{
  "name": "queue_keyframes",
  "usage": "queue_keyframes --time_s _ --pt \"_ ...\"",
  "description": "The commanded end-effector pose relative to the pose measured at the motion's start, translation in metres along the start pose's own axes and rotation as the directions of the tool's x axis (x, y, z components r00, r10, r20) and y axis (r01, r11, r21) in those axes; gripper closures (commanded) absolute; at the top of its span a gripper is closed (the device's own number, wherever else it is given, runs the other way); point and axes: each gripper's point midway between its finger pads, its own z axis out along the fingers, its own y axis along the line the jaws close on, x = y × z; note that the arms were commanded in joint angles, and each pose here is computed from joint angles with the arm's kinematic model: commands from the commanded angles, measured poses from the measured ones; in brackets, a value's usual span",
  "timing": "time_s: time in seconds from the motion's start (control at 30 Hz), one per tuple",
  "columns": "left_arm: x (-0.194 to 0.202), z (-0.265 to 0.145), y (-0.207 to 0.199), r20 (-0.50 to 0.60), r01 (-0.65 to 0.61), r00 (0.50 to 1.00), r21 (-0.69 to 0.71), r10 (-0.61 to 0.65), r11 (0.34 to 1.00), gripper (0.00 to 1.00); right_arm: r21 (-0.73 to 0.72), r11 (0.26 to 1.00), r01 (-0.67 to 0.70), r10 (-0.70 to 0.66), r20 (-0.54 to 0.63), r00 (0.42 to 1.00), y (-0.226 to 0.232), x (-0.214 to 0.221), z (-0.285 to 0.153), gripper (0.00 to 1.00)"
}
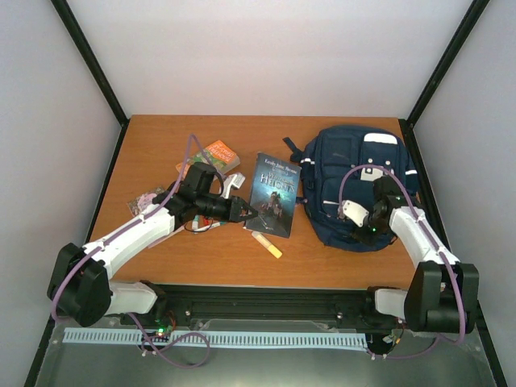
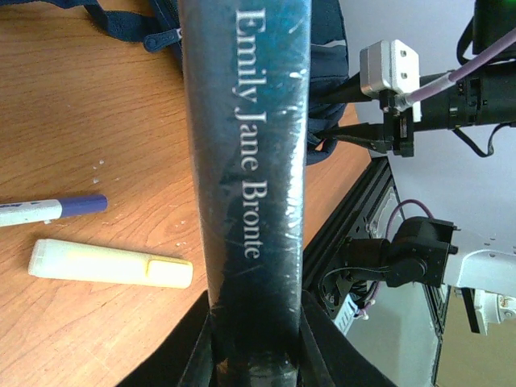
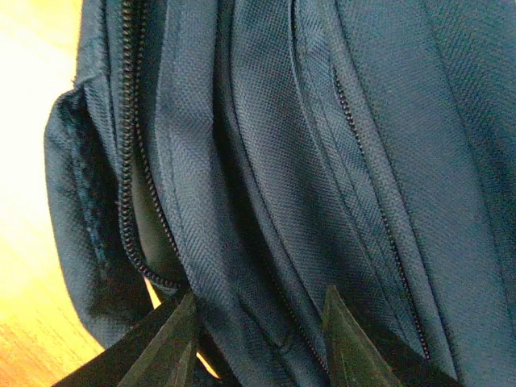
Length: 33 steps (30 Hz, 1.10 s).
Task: Pack the student bag
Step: Place the book in the student bag.
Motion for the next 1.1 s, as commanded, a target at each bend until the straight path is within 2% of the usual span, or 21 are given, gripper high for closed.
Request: queue_keyframes --time_s 0.0,0.3,0.33,0.43,0.5,0.57,0.9,1.07 --pt "-0.026 -0.008 -0.036 0.091 -0.135 0.988 0.11 0.126 0.985 0.99 0.017 1.0 0.002 -0.001 -0.034 0.999 -0.006 0.004 0.01 0.57" --pt "-0.027 -0.005 -0.035 0.087 -0.131 0.989 0.112 0.121 0.985 0.99 -0.001 1.0 -0.02 0.02 -0.082 0.996 -0.005 0.012 0.028 0.52" --pt "-0.026 -0.005 -0.035 0.086 -0.13 0.989 0.114 0.12 0.985 0.99 0.007 1.0 -0.025 0.025 -0.082 0.996 -0.007 0.012 0.03 0.57" --pt "-0.026 -0.006 -0.035 0.085 -0.129 0.989 0.116 0.12 0.985 0.99 0.052 0.997 -0.053 0.056 -0.058 0.997 -0.019 0.004 0.025 0.81" --pt "-0.026 -0.006 -0.036 0.085 -0.128 0.989 0.116 0.119 0.985 0.99 0.086 0.993 -0.076 0.077 -0.011 0.997 -0.029 -0.009 0.012 0.92" --pt "-0.026 -0.007 -0.037 0.087 -0.128 0.989 0.12 0.119 0.984 0.99 0.121 0.989 -0.089 0.083 0.049 0.995 -0.038 -0.024 -0.007 0.97" --pt "-0.019 -0.008 -0.051 0.056 -0.122 0.992 0.186 0.114 0.975 0.99 0.332 0.928 -0.167 0.066 0.296 0.953 -0.083 -0.091 -0.123 0.97" --pt "-0.002 -0.003 -0.086 -0.002 -0.181 0.982 0.28 0.189 0.943 0.99 0.352 0.91 -0.218 0.068 0.393 0.917 -0.097 -0.118 -0.163 0.97"
